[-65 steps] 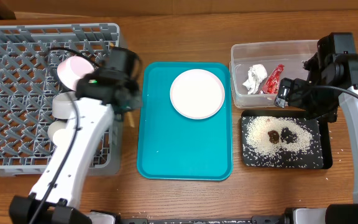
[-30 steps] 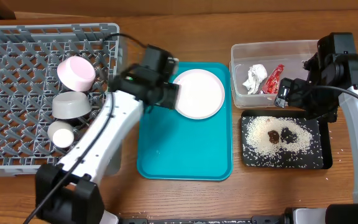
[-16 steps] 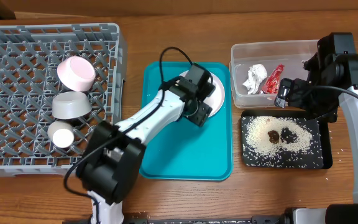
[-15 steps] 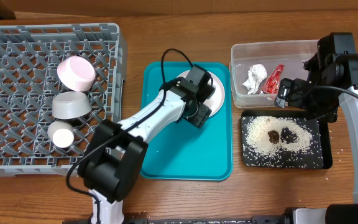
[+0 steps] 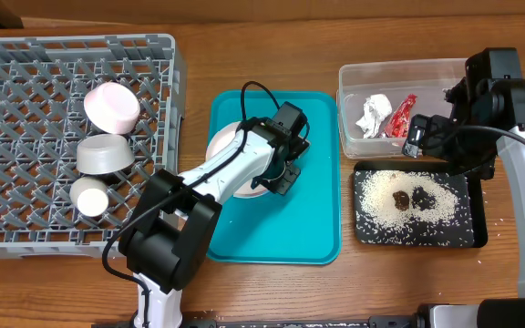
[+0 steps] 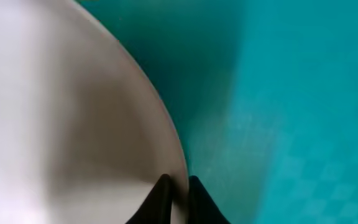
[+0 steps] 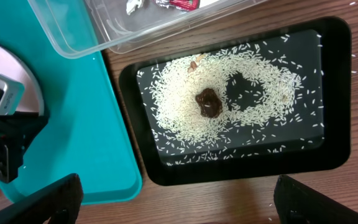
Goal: Sort waste into correct bins and load items into the dishwasher
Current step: 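Grasp the white plate on the teal tray with the left gripper, then stand the white plate upright in the dish rack with the left gripper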
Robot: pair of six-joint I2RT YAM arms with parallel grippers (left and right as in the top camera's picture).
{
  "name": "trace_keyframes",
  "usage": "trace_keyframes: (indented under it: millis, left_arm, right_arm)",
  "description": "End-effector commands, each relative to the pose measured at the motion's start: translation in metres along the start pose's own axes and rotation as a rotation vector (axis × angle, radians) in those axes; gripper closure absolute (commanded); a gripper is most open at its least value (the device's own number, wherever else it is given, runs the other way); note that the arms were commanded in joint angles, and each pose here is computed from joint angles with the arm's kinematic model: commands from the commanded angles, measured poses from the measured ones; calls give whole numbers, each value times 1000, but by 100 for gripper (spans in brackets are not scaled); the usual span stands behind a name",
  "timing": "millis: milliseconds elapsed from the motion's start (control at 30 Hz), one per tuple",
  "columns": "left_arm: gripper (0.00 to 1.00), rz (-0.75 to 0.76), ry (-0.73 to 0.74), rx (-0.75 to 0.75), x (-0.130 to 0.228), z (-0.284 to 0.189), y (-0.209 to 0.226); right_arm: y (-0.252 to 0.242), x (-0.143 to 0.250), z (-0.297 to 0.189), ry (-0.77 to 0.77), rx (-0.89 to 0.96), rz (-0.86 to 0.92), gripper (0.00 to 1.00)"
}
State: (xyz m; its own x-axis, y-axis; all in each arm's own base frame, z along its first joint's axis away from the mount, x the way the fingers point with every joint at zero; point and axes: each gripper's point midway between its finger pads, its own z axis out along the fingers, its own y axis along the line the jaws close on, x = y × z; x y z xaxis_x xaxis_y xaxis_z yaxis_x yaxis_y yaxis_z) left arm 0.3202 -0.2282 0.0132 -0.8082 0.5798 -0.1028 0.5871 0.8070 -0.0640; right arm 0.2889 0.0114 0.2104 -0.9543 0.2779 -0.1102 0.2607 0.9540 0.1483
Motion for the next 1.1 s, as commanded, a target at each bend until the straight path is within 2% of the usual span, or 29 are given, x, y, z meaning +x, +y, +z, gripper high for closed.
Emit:
trace_keyframes:
  millis: [0,167,333,533,633,800,1067]
  left_arm:
    - [96,-15,-7,3,-9,-7,-1]
    - [96,-58,-72,-2,-35,-50,0]
    - [96,-123,-233,-34,-64,-126,19]
    - [96,-276,-405,-31,-61,-202,67]
    - [96,-330,-455,52,-52,-223,88]
    - [96,-321,-531,280,-40,-244,111]
    - [96,-416,-611,450,-13,-250,170]
  right_arm:
    - [2,-4,-5,-24,-7,-3,0]
    - [2,-3,-5,-21,-7,-3,0]
    - [2,-3,-5,-19,-6,-2,0]
    - [2,-1,-5,-13,-5,-2,0]
    - [2,-1,-5,-13,-5,-2,0]
    - [2,-2,-5,-14,-4,-2,0]
    - [2,-2,-5,-14,-5,-2,0]
